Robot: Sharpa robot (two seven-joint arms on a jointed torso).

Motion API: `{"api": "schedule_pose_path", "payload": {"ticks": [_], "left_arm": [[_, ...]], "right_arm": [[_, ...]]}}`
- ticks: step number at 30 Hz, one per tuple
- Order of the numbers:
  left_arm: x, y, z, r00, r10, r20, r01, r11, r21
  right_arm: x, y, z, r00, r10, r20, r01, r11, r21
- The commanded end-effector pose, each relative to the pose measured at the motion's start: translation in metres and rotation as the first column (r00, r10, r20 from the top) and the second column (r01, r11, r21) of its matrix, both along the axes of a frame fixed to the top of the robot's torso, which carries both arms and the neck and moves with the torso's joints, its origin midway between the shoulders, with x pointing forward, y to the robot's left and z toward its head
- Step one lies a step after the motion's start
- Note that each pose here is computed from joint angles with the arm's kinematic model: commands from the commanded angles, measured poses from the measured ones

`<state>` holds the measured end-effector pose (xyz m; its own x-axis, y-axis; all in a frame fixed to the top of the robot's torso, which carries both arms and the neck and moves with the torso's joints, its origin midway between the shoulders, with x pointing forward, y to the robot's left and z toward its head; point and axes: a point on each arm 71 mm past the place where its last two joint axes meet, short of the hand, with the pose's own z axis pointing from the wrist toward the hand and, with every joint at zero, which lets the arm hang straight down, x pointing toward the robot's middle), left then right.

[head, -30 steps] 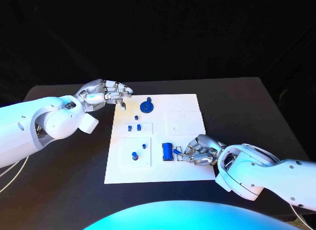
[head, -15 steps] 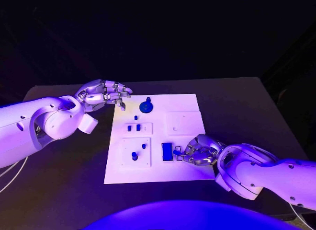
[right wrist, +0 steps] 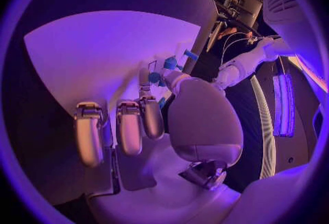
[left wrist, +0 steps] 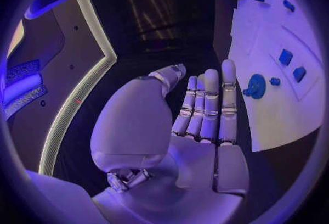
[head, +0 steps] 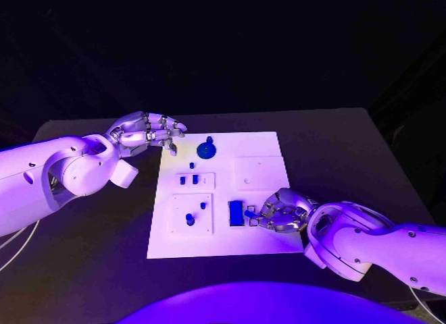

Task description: Assemble the parts on the task board

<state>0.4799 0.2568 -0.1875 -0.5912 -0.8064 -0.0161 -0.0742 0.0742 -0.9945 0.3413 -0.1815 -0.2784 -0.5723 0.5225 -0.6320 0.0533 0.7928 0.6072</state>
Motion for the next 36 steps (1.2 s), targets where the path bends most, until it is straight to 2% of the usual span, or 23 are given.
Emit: {"api": "schedule_pose_path", "payload": {"ticks": [1,10,22,30,36], "left_arm": [[-0.0007,-0.002,0.0010,1.000,-0.017,0.003,0.017,1.000,-0.010],[-0.0006,-0.002,0.0009,1.000,-0.017,0.003,0.017,1.000,-0.010],[-0.0007,-0.003,0.0008,1.000,-0.019,0.003,0.019,1.000,-0.011],[-0.0007,-0.002,0.0005,1.000,-0.019,0.002,0.019,1.000,-0.010],[-0.0008,-0.003,0.0004,1.000,-0.019,0.001,0.019,1.000,-0.010]], "right_arm": [[0.000,0.002,0.003,0.999,0.019,0.038,-0.021,0.999,0.037],[0.001,-0.001,0.009,0.996,-0.014,0.090,0.005,0.995,0.096],[0.000,-0.009,-0.003,0.999,-0.038,-0.027,0.038,0.999,-0.006],[0.001,-0.011,-0.005,0.996,-0.073,-0.042,0.071,0.996,-0.048],[0.001,-0.009,-0.005,0.997,-0.071,-0.041,0.069,0.997,-0.046]]}}
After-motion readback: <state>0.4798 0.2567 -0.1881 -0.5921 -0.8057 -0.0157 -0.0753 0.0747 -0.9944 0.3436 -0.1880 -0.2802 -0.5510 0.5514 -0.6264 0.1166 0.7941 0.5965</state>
